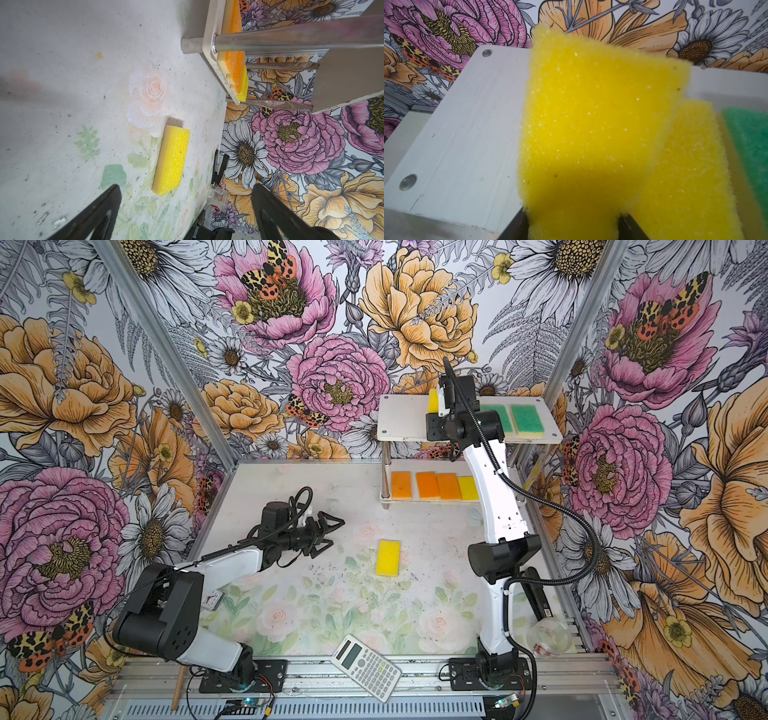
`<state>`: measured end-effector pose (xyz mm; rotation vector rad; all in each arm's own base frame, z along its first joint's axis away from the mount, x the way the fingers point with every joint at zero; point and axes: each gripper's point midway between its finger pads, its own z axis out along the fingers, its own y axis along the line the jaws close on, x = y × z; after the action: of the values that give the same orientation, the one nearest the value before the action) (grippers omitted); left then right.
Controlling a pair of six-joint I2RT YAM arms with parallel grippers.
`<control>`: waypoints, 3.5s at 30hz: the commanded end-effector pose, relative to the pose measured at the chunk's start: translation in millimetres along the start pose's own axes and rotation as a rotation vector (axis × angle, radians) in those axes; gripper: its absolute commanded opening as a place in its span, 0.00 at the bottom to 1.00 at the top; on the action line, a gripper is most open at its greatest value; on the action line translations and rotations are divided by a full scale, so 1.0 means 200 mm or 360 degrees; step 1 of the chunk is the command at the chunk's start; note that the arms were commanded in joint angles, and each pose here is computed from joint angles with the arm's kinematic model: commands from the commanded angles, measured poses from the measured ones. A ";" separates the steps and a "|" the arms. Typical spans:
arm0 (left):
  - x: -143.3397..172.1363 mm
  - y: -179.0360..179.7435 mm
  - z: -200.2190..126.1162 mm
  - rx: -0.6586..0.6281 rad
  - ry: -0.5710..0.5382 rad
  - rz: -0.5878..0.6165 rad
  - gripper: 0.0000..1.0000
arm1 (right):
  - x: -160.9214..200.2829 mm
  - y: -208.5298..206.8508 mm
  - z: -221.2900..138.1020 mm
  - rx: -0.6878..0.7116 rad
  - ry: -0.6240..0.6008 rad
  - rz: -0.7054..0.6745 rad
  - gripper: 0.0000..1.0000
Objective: Arrange cleaning sponges on a shelf
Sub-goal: Place the cleaning sponge at the shelf, then pick up the cleaning sponge from the center of the table.
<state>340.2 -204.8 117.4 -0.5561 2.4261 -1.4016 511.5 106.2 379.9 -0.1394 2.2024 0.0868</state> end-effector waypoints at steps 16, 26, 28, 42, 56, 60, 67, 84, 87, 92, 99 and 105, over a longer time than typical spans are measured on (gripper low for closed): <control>-0.04 -0.01 -0.01 -0.0003 -0.0037 0.0039 0.99 | -0.06 -0.02 -0.02 0.0019 -0.0070 0.0020 0.74; -0.03 -0.01 -0.01 -0.0002 -0.0038 0.0046 0.99 | -0.09 -0.01 -0.06 -0.0001 -0.0114 0.0032 0.75; -0.04 -0.01 -0.01 0.0000 -0.0040 0.0046 0.99 | -0.10 -0.01 -0.07 -0.0004 -0.0124 0.0033 0.75; -0.04 -0.02 -0.02 0.0008 -0.0041 0.0051 0.99 | -0.16 -0.01 -0.18 -0.0021 -0.0203 0.0022 0.78; -0.03 -0.05 -0.03 0.0025 -0.0044 0.0067 0.99 | -0.22 0.04 -0.50 -0.0151 -0.0345 0.0058 0.95; -0.02 -0.06 -0.03 0.0031 -0.0048 0.0075 0.99 | -0.15 0.08 -0.60 -0.0242 -0.0304 0.0145 1.00; -0.01 -0.04 -0.02 0.0020 -0.0034 0.0072 0.99 | 0.13 0.20 -0.65 -0.0360 -0.0086 0.0201 1.00; 0.08 0.02 0.04 -0.0127 -0.0027 0.0133 0.99 | 1.35 0.53 -0.18 -0.0327 0.0693 0.0398 1.00; 0.11 0.03 0.04 -0.0229 -0.0058 0.0205 0.99 | 1.48 0.55 -0.12 -0.0349 0.0748 0.0497 1.00; 0.14 0.02 0.01 -0.0400 -0.0133 0.0340 0.99 | 1.59 0.58 -0.08 -0.0325 0.0803 0.0499 1.00; 0.23 -0.05 0.05 -0.0544 -0.0166 0.0538 0.99 | 1.61 0.50 -0.04 -0.0199 0.0780 0.0471 1.00; 0.36 -0.03 0.14 -0.0720 -0.0123 0.0658 0.99 | 1.66 0.36 0.00 -0.0109 0.0804 0.0501 1.00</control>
<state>289.1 -268.5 117.3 -0.1859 2.5812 -0.8229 299.6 168.2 113.7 0.1471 2.7394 0.3769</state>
